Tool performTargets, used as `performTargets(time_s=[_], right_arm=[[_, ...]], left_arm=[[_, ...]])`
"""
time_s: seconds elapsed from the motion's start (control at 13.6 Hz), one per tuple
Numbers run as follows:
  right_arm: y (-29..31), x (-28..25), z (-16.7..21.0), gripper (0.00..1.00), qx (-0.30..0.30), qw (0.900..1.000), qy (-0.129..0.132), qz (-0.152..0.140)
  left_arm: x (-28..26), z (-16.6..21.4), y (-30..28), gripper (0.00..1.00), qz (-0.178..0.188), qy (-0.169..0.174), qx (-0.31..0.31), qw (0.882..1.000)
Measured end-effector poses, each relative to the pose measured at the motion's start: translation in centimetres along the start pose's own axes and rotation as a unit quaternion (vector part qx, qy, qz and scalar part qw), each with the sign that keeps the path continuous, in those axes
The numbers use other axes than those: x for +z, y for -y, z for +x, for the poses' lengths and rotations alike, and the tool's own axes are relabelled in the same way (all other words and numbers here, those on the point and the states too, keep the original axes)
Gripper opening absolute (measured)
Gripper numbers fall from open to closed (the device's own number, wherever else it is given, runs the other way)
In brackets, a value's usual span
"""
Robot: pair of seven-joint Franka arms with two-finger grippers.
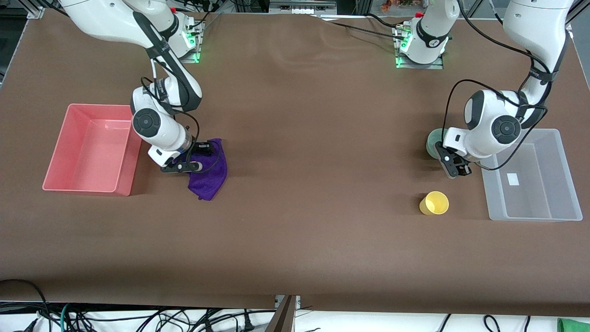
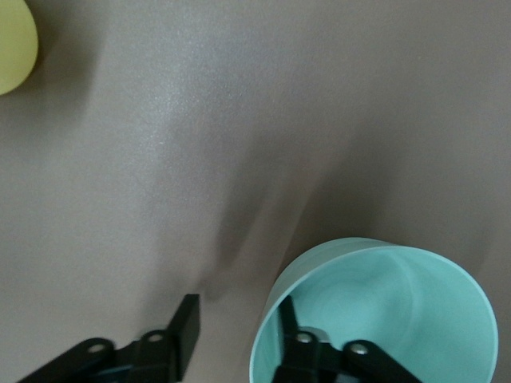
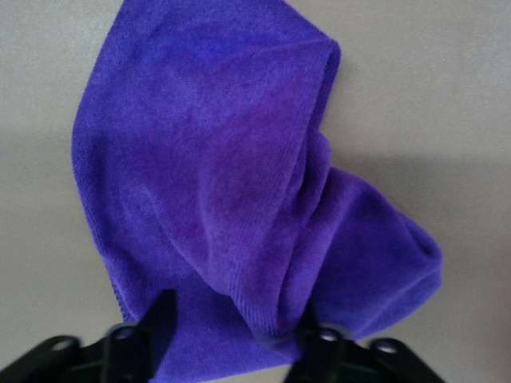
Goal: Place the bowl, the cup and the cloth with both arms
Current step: 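Lower the right gripper onto the purple cloth while the left gripper grasps the bowl, then carry the cloth into the pink bin while the left gripper places the bowl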
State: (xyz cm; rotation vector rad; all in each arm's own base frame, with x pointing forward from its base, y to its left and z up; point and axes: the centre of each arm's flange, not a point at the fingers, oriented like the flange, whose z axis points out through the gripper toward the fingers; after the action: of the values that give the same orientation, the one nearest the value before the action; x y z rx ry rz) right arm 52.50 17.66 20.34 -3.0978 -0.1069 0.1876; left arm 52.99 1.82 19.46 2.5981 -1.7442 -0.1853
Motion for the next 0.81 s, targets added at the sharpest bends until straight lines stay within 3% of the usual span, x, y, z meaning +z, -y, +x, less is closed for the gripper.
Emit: performTargets(time_s=[0.22, 0.29, 0.44, 0.66, 0.81], right_arm=[[0.2, -1.1, 0.7, 0.3, -0.002, 1.0, -0.012, 0.001], [0.1, -1.8, 1.1, 0.2, -0.002, 1.0, -0.014, 0.001], [-0.1, -4.4, 2.3, 0.02, 0.001, 1.0, -0.003, -0.006], [-1.0, -10.9, 4.2, 0.02, -0.009, 1.0, 0.015, -0.02], [-3.1, -16.2, 4.9, 0.02, -0.021, 0.999, 0.036, -0.031]], left_arm=[[-1.5, 0.4, 0.9, 0.08, 0.016, -0.005, 0.039, 0.999], [-3.0, 0.5, 1.4, 0.02, 0.018, -0.003, 0.052, 0.998], [-7.8, 0.2, 2.8, 0.03, -0.005, 0.015, 0.061, 0.998], [-17.4, -1.3, 4.6, 0.03, -0.044, 0.04, 0.075, 0.995], [-21.4, -4.3, 6.3, 0.03, -0.043, 0.037, 0.094, 0.994]])
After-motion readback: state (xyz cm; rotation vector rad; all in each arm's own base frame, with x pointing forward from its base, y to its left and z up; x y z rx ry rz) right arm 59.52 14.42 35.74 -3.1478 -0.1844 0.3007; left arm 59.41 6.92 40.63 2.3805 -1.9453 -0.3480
